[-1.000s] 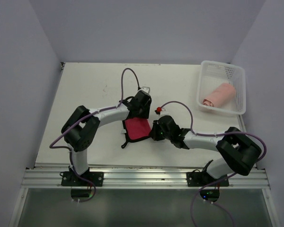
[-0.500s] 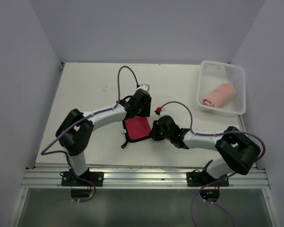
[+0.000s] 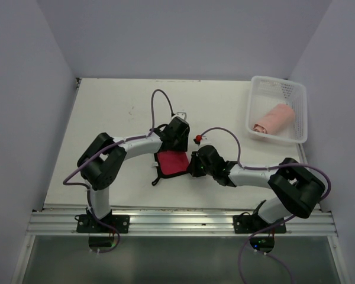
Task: Roll the towels
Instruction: Roll the towel
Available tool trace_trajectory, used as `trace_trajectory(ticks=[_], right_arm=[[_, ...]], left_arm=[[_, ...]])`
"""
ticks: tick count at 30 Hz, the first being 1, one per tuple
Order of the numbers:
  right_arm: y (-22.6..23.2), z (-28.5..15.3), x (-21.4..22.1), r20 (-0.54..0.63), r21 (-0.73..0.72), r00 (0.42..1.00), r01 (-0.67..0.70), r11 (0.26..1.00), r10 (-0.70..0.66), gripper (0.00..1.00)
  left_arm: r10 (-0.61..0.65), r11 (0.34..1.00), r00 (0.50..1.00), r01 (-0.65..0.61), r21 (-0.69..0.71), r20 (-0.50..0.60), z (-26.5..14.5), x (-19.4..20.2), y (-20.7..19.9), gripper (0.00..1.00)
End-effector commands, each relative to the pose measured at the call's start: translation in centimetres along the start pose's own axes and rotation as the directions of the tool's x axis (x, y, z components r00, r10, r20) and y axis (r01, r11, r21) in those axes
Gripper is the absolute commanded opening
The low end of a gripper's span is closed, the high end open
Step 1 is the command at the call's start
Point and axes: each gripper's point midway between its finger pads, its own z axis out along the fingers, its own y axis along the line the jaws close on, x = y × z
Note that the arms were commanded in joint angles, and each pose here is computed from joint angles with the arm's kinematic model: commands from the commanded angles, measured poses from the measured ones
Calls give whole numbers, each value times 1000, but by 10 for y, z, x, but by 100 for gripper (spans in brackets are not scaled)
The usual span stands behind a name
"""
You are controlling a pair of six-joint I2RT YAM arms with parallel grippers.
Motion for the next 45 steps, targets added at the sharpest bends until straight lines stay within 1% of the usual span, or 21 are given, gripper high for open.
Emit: trace_trajectory(ticks=[1,11,18,22,29,37,45], right_arm=[[4,-2,-10,52,-10,999,-1,1000,1,0],[3,-1,-3,38,-16,999,3,1000,-3,0],[5,-4,-10,50,3,998,24,1000,-24,0],[0,-6,-10,26,44,999,40,998,-41,0],[5,-5,-13,12,35,999,44,998,-44,0],[4,-2,-11,6,42,999,39,998,-39,0],[4,0,-10,5,46,999,33,998,-33,0]], left_arm=[[-22,1000,998,22,8,58,7,-16,-9,56],[-5,1000,998,6,-22,62,11,-21,-5,56],[6,1000,998,-6,-3,56,11,-25,-12,48],[18,1000,998,-18,-10,58,8,-31,-13,48],[21,1000,997,-22,6,75,-4,-42,-19,49],[27,1000,999,-27,1,43,-3,-30,-14,49],[16,999,999,-17,48,30,1,-26,-23,46]])
